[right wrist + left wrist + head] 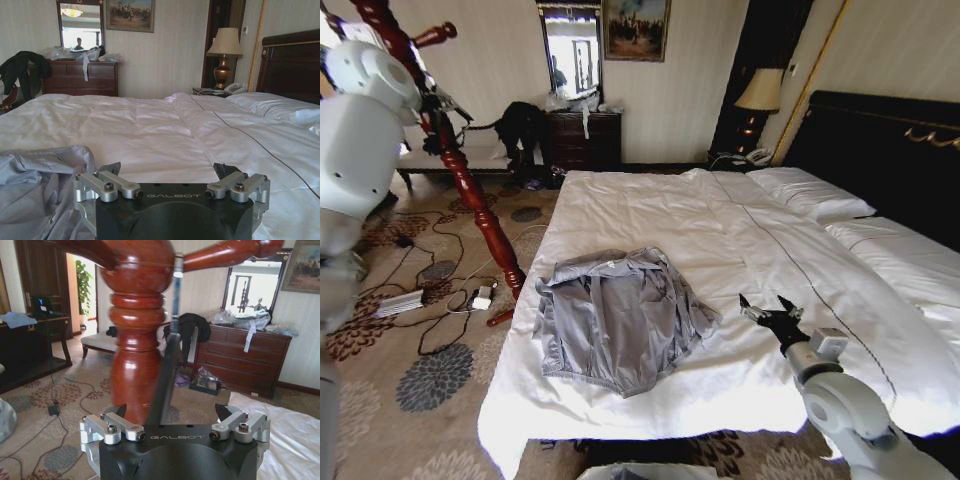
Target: Pick up the clothes from the bed and hang them on the clothes hanger.
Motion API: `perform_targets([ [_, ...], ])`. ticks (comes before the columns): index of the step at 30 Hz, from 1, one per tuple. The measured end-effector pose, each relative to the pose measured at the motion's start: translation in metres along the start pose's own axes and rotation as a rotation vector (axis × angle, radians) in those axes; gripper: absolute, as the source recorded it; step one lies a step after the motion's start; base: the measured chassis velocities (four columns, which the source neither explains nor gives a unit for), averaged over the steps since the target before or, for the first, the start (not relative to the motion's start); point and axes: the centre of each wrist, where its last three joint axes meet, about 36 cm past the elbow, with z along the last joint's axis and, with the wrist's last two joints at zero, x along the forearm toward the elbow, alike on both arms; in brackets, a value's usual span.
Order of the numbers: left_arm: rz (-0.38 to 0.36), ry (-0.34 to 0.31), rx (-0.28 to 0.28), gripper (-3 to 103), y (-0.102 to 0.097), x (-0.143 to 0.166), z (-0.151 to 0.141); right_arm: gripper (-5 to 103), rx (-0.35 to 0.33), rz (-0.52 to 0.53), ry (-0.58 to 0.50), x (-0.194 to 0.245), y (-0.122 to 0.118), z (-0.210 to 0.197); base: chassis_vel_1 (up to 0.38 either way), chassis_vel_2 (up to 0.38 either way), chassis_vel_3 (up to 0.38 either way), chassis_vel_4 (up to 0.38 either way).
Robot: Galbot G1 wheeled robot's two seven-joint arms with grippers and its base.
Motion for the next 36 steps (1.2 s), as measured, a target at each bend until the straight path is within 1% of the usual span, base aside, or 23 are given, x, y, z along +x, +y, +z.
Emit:
perform_targets([
  [1, 0.0, 0.004, 0.0, 99, -0.003, -0.002, -0.001, 100, -0.002, 0.0, -0.001, 0.0, 0.0, 0.0, 0.0, 0.0, 0.0, 0.0],
  [2, -0.001, 0.007, -0.001, 102, -0.005, -0.003, -0.001, 100, -0.003, 0.001, 0.001, 0.001, 0.0, 0.0, 0.0, 0.0, 0.0, 0.0],
  [3, -0.003, 0.012, -0.001, 100, -0.006, -0.006, -0.001, 100, -0.004, 0.002, 0.002, 0.002, 0.0, 0.0, 0.0, 0.0, 0.0, 0.0],
  [7, -0.012, 0.021, -0.004, 98, -0.008, -0.012, 0.0, 100, -0.006, 0.008, 0.006, 0.004, -0.001, 0.002, 0.0, 0.0, 0.0, 0.0],
  [8, -0.014, 0.02, -0.006, 96, -0.008, -0.013, -0.001, 100, -0.005, 0.011, 0.006, 0.004, -0.001, 0.002, 0.0, 0.0, 0.0, 0.0],
  [10, -0.015, 0.016, -0.01, 86, -0.006, -0.013, -0.001, 100, -0.004, 0.014, 0.005, 0.004, -0.002, 0.002, 0.0, 0.0, 0.0, 0.0],
  [11, -0.015, 0.016, -0.01, 86, -0.006, -0.013, -0.001, 100, -0.004, 0.014, 0.005, 0.004, -0.002, 0.002, 0.0, 0.0, 0.0, 0.0],
  [14, -0.017, 0.008, -0.016, 70, -0.003, -0.016, -0.003, 100, -0.005, 0.015, 0.002, 0.004, -0.002, 0.002, 0.0, 0.0, 0.0, 0.0],
  [16, -0.017, 0.011, -0.014, 70, -0.003, -0.017, -0.003, 100, -0.006, 0.013, 0.001, 0.004, -0.002, 0.001, 0.0, 0.0, 0.0, 0.0],
  [19, -0.015, 0.016, -0.01, 53, -0.004, -0.019, -0.003, 100, -0.008, 0.01, -0.003, 0.004, -0.001, 0.0, 0.0, 0.0, 0.0, 0.0],
  [20, -0.015, 0.016, -0.01, 53, -0.004, -0.019, -0.003, 100, -0.008, 0.01, -0.003, 0.004, -0.001, 0.0, 0.0, 0.0, 0.0, 0.0],
  [23, -0.022, 0.014, -0.015, 37, 0.0, -0.021, -0.001, 100, -0.006, 0.015, -0.004, 0.006, -0.003, 0.0, 0.0, 0.0, 0.0, 0.0],
  [24, -0.024, 0.011, -0.017, 37, 0.001, -0.021, 0.0, 100, -0.005, 0.016, -0.004, 0.006, -0.003, -0.001, 0.0, 0.0, 0.0, 0.0],
  [25, -0.027, 0.007, -0.019, 31, 0.002, -0.021, 0.0, 100, -0.006, 0.016, -0.005, 0.006, -0.003, -0.001, 0.0, 0.0, 0.0, 0.0],
  [26, -0.027, 0.007, -0.019, 31, 0.002, -0.021, 0.0, 100, -0.006, 0.016, -0.005, 0.006, -0.003, -0.001, 0.0, 0.0, 0.0, 0.0],
  [27, -0.027, 0.004, -0.019, 26, 0.002, -0.021, 0.0, 100, -0.007, 0.016, -0.005, 0.006, -0.003, 0.0, 0.0, 0.0, 0.0, 0.0],
  [28, -0.025, 0.002, -0.02, 26, 0.002, -0.02, -0.001, 100, -0.007, 0.016, -0.005, 0.006, -0.003, 0.0, 0.0, 0.0, 0.0, 0.0],
  [29, -0.018, -0.002, -0.022, 17, 0.0, -0.019, -0.001, 100, -0.008, 0.013, -0.004, 0.006, -0.002, 0.0, 0.0, 0.0, 0.0, 0.0],
  [36, -0.016, -0.023, -0.035, 16, -0.001, -0.013, -0.003, 100, -0.012, 0.007, 0.002, 0.006, 0.001, 0.003, 0.0, 0.0, 0.0, 0.0],
])
